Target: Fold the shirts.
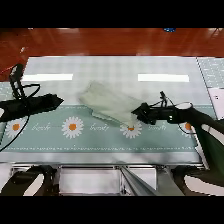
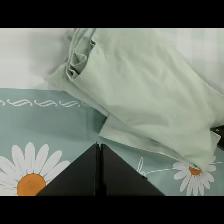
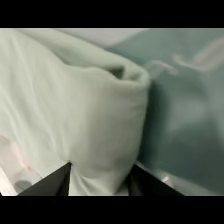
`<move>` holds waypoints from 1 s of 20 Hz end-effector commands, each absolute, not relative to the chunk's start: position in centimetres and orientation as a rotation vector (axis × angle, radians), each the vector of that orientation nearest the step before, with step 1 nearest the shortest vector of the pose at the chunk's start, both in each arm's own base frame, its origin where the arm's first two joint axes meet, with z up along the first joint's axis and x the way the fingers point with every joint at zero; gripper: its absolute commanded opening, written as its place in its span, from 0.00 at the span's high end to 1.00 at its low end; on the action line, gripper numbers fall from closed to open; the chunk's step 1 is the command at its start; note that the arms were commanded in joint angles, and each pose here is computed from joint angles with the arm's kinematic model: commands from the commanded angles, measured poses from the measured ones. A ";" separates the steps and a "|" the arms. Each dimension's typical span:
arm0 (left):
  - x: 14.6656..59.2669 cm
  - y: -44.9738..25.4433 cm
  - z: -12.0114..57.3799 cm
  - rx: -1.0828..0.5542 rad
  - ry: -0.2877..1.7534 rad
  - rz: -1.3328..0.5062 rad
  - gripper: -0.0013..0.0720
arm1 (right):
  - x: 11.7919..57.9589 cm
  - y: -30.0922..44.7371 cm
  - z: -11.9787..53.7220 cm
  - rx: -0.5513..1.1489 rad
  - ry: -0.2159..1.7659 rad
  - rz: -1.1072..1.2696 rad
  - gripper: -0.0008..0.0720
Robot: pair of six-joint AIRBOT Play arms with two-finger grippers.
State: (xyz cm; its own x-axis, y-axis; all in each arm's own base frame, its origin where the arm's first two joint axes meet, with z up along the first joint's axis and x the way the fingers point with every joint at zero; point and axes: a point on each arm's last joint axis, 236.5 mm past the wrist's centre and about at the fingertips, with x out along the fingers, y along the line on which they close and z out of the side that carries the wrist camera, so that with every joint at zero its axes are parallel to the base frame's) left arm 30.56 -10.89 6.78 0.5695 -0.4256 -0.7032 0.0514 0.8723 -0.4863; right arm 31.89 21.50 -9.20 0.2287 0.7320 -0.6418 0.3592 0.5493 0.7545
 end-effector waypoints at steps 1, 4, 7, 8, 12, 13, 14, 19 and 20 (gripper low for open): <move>30.6 -10.9 6.8 -0.443 0.928 -0.290 0.96 | 33.3 25.0 -10.0 0.996 1.433 0.383 0.47; 30.6 -10.9 6.8 -0.443 0.927 -0.289 0.96 | 34.7 28.6 -8.0 0.898 1.405 0.545 0.95; 30.7 -10.8 6.8 -0.440 0.921 -0.289 0.96 | 37.8 30.8 -3.5 0.808 1.313 0.642 0.95; 30.9 -10.8 6.8 -0.441 0.918 -0.287 0.96 | 38.7 31.3 -1.7 0.769 1.289 0.672 0.95; 31.4 -10.7 5.8 -0.447 0.941 -0.274 0.96 | 43.3 30.2 7.0 0.544 1.163 0.693 0.95; 31.4 -10.7 5.4 -0.449 0.953 -0.272 0.96 | 44.4 29.3 9.7 0.491 1.120 0.684 0.95; 31.5 -10.7 5.0 -0.450 0.966 -0.269 0.96 | 45.4 28.1 12.2 0.451 1.077 0.670 0.95; 31.6 -10.7 4.5 -0.453 0.981 -0.266 0.96 | 47.8 18.3 22.9 0.407 0.929 0.531 0.95; 31.6 -10.7 4.5 -0.453 0.980 -0.266 0.96 | 47.7 15.8 24.1 0.430 0.908 0.489 0.95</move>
